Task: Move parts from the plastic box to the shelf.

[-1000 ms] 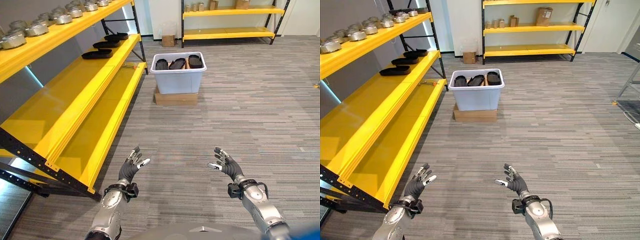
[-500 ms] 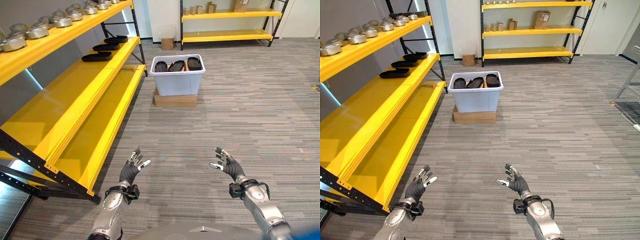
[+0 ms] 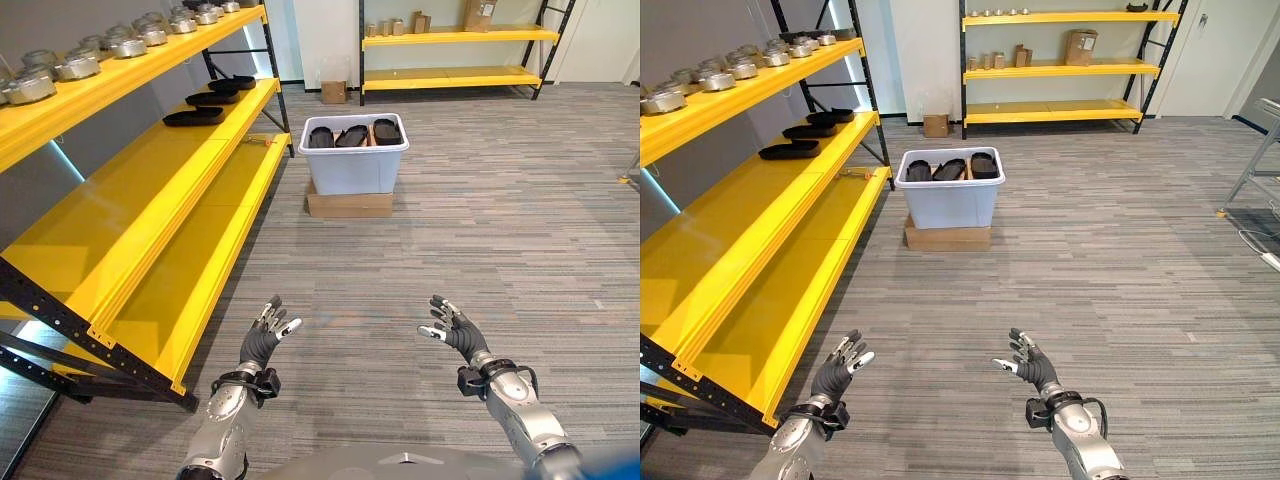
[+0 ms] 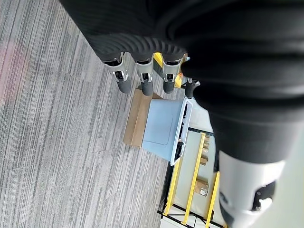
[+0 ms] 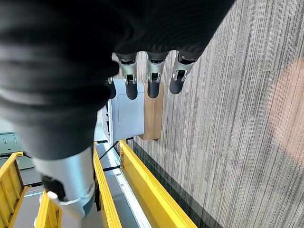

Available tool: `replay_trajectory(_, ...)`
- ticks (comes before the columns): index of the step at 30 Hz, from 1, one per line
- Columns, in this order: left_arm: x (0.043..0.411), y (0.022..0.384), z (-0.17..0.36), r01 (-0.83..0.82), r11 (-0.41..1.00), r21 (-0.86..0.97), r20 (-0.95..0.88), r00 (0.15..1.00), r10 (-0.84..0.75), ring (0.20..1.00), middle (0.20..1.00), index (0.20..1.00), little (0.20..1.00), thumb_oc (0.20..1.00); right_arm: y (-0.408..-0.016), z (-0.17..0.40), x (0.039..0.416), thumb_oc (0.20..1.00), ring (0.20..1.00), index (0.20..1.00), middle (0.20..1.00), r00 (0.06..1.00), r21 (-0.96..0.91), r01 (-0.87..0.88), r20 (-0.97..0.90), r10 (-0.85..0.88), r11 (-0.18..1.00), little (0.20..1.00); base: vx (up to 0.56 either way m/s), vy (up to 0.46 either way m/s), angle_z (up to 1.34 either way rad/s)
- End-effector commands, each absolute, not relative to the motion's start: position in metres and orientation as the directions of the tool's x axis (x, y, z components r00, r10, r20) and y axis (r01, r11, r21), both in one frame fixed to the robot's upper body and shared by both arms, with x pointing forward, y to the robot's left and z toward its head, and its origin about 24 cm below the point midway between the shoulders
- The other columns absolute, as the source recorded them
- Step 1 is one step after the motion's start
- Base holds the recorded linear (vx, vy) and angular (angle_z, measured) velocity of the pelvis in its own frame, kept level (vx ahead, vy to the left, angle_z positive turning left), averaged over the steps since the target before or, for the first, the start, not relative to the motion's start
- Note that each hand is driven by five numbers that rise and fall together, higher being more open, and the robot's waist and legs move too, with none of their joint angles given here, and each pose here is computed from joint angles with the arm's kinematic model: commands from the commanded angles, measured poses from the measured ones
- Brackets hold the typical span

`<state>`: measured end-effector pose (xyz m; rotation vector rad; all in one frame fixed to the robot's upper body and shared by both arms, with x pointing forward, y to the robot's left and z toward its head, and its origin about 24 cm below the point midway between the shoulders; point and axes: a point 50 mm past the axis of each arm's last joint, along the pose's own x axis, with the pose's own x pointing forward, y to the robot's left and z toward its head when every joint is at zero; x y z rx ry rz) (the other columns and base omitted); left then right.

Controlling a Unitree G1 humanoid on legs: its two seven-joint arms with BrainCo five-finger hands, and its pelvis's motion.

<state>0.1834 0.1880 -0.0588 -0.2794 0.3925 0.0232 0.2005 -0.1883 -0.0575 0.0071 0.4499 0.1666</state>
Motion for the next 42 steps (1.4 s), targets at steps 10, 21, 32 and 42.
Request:
replay_trajectory(10,0.213,0.205,-0.026,-0.044,0.979,-0.200,-0.218,0.976,-0.001,1.000,1.000,1.000,1.000,1.000,-0.182,-0.035,0.224,1.000,1.000,1.000,1.000,0.935,0.088,-0.164,-0.302,0.183,0.983,1.000,-0.01,0.027,-0.01)
replay_trajectory(21,0.222,0.206,-0.011,0.011,0.988,-0.155,-0.164,0.986,-0.036,1.000,1.000,1.000,1.000,1.000,-0.193,-0.031,0.222,1.000,1.000,1.000,1.000,0.951,0.097,-0.109,-0.280,0.132,0.989,1.000,0.00,0.125,0.11)
replay_trajectory(32,0.214,0.202,-0.017,0.036,0.986,-0.162,-0.194,0.979,-0.067,1.000,1.000,1.000,1.000,1.000,-0.200,-0.009,0.238,1.000,1.000,1.000,1.000,0.978,0.071,-0.102,-0.178,0.113,0.992,1.000,0.14,0.082,-0.14)
replay_trajectory(42,0.219,0.189,-0.017,0.046,0.977,-0.210,-0.176,0.981,-0.084,1.000,1.000,1.000,1.000,1.000,-0.211,0.011,0.245,1.000,1.000,1.000,1.000,0.991,-0.020,-0.083,-0.107,0.081,0.996,1.000,0.27,-0.126,0.26)
